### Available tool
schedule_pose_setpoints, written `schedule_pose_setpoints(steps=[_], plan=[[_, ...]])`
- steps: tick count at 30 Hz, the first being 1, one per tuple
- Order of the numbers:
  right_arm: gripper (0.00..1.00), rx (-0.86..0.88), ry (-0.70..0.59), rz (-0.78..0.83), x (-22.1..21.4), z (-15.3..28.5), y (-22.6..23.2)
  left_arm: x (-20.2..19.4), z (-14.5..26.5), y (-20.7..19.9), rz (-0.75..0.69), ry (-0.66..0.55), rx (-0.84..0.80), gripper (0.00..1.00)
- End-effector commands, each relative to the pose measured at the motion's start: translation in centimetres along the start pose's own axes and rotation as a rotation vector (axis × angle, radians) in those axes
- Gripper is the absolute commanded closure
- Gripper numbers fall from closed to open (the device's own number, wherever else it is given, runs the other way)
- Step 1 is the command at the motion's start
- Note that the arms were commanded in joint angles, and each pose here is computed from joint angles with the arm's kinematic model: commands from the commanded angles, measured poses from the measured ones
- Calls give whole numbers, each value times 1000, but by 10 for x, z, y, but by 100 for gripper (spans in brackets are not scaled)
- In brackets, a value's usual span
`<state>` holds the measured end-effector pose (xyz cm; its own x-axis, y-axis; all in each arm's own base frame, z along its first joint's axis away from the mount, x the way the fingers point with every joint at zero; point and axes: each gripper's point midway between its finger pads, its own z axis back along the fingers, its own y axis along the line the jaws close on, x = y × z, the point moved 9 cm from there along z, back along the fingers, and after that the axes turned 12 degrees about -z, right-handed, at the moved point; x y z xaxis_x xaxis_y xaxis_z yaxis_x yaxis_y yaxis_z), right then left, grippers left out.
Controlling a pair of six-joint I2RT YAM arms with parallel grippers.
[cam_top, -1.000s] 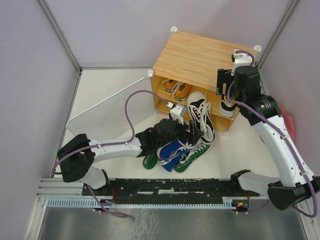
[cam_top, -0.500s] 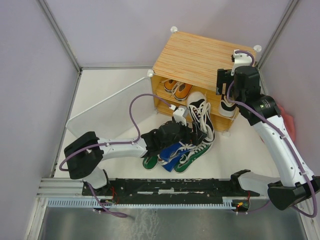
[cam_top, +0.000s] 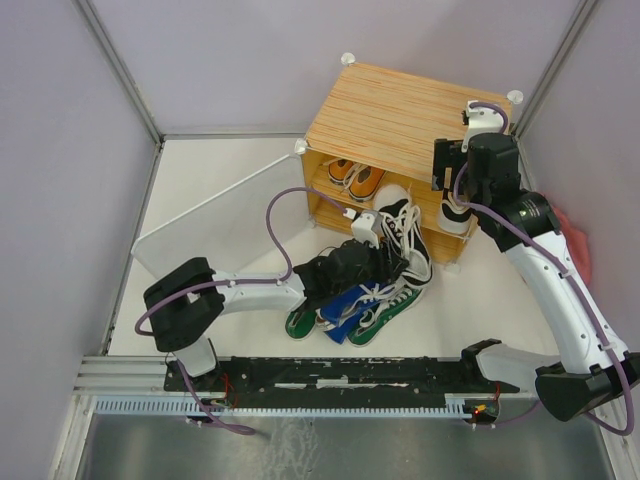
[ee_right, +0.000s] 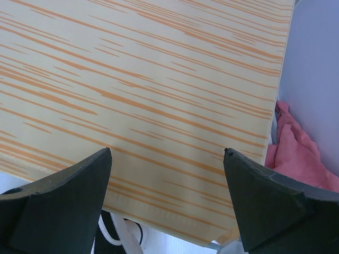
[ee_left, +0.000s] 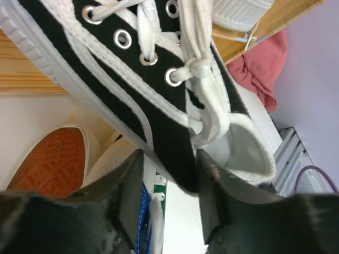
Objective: Place and organize the shoes in the shoe cabinet
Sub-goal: Pick up the shoe from the shoe cabinet.
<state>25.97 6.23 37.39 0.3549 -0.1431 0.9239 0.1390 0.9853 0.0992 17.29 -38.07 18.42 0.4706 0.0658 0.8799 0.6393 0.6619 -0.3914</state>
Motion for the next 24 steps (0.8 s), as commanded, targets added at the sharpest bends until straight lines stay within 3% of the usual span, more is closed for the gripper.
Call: schedule_pose_setpoints(steps=[1, 3, 4, 17, 24], plan=[[6, 4, -57, -26, 9, 7, -3, 19, -5, -11, 56, -78, -14, 70], [6, 0, -62, -27, 10, 7, -4, 25, 0, -11, 52, -78, 16, 95], [6, -1, -64, -29, 10, 8, -4, 32, 3, -13, 43, -84, 21, 97], [7, 4, -66, -46, 12, 5, -1, 133, 45, -34, -354, -22, 105, 97], [7, 7, -61, -38, 13, 6, -1, 147, 30, -26, -388, 49, 75, 97]])
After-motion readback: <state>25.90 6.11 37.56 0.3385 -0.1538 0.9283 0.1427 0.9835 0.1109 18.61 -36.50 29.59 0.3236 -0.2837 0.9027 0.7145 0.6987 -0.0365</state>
